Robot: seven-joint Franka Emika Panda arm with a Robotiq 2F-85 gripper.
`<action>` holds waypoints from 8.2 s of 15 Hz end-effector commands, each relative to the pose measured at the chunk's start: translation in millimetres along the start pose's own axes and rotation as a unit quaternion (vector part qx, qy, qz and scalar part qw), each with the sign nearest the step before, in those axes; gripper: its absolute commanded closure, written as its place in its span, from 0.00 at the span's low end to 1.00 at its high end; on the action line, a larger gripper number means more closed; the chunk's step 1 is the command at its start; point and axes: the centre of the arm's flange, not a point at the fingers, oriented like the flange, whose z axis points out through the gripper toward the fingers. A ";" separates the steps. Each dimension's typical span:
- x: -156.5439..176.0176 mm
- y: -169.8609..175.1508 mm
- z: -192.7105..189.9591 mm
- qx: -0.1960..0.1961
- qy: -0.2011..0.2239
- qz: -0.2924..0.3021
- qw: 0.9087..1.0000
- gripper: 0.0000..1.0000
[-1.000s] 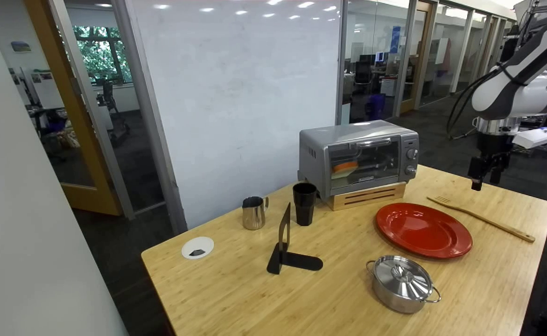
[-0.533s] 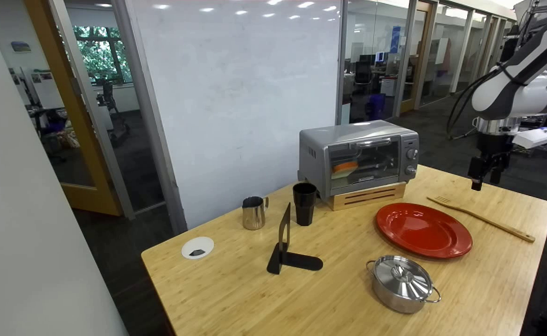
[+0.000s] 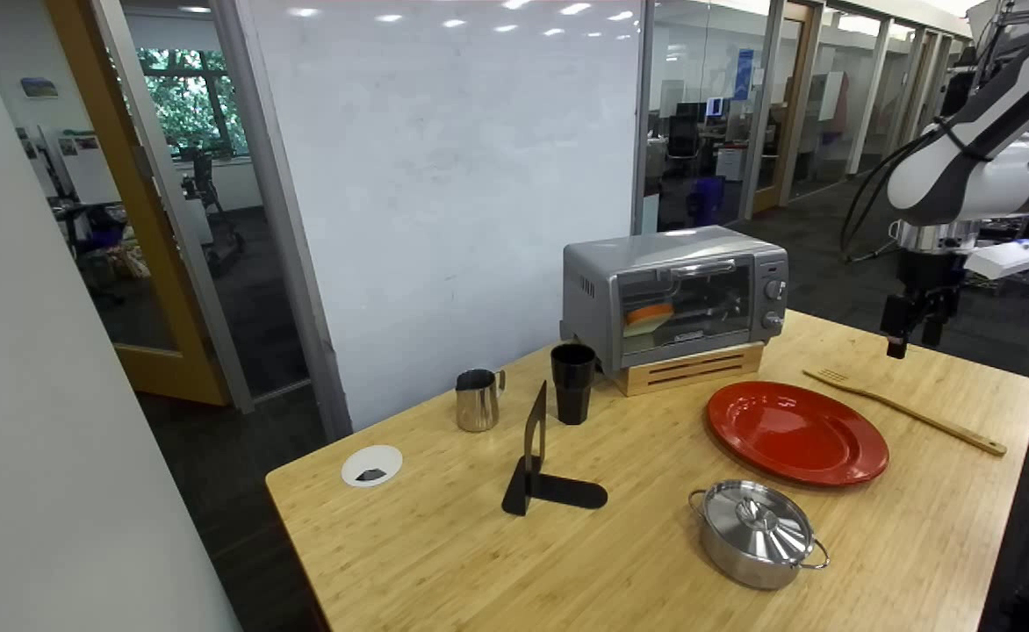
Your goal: Place the wooden spatula on the plate
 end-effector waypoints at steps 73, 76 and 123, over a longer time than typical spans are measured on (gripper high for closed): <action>-26.5 47.7 125.8 0.001 0.066 -0.073 0.995 0.69; -27.0 47.6 123.1 0.004 0.072 -0.069 0.995 0.91; -43.4 -192.3 49.3 -0.028 0.034 -0.282 0.958 0.94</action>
